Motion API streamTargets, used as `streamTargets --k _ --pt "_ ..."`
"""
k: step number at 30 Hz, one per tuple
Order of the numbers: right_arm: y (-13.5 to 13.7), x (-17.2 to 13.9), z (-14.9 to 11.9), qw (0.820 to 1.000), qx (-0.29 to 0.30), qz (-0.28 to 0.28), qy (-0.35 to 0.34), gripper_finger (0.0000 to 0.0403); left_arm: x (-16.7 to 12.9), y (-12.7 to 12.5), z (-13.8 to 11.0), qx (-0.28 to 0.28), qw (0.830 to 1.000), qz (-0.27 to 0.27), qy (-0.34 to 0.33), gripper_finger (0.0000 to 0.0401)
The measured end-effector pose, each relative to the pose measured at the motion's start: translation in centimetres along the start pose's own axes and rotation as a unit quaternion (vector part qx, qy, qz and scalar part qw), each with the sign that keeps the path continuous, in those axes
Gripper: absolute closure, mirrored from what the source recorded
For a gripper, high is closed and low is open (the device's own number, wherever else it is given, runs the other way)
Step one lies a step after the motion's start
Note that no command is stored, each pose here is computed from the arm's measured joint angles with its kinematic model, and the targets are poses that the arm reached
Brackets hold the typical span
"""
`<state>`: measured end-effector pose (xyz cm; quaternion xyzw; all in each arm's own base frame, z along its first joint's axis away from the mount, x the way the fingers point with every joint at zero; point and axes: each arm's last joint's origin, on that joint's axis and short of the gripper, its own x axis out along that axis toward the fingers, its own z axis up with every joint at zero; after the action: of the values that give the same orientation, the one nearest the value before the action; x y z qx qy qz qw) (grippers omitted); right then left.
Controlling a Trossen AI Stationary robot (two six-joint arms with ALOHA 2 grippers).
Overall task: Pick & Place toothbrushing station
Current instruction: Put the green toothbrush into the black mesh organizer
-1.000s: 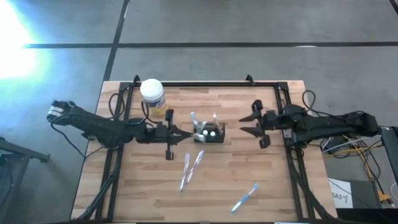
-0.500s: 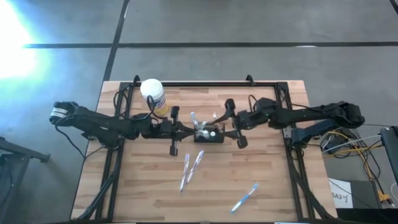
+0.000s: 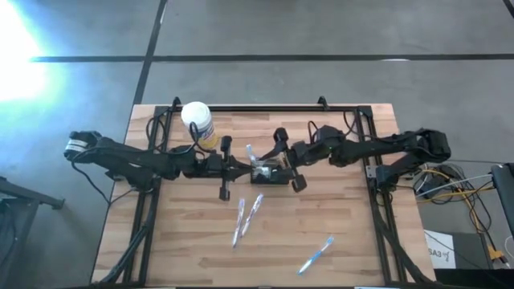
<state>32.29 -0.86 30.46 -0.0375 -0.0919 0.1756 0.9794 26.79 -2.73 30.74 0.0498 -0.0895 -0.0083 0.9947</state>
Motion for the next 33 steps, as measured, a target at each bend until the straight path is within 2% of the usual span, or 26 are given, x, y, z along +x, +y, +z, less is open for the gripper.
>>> streamTargets --k 5,10,14,21,26,30,33 --pt "-0.4 0.9 -0.5 1.000 0.016 0.003 0.007 0.0201 0.0 0.1 0.0 -0.001 1.000 0.001 0.001 0.0401" --pt "-0.7 1.6 -0.8 1.000 0.017 0.005 0.010 0.0233 0.0 0.1 -0.2 -0.002 1.000 0.002 0.007 0.0401" --pt "-0.7 1.8 -0.8 1.000 0.018 0.004 0.008 0.0279 0.0 0.1 -0.2 -0.002 1.000 0.002 0.008 0.0401" --pt "-0.6 1.6 -0.5 1.000 0.017 0.005 0.005 0.0382 0.0 0.1 -0.3 -0.004 1.000 0.001 0.010 0.0401" --pt "-0.5 1.5 -0.4 1.000 0.019 0.013 0.007 0.0385 0.0 0.1 -0.3 -0.009 1.000 -0.012 0.011 0.0394" --pt "-0.1 0.8 0.3 1.000 0.020 0.021 0.011 0.0387 -0.3 -0.2 -0.3 -0.005 0.999 -0.048 0.022 0.0360" --pt "0.3 -0.1 1.3 1.000 0.013 0.022 0.012 0.0388 -1.0 -0.1 -0.1 -0.020 0.997 -0.053 0.047 0.0335"
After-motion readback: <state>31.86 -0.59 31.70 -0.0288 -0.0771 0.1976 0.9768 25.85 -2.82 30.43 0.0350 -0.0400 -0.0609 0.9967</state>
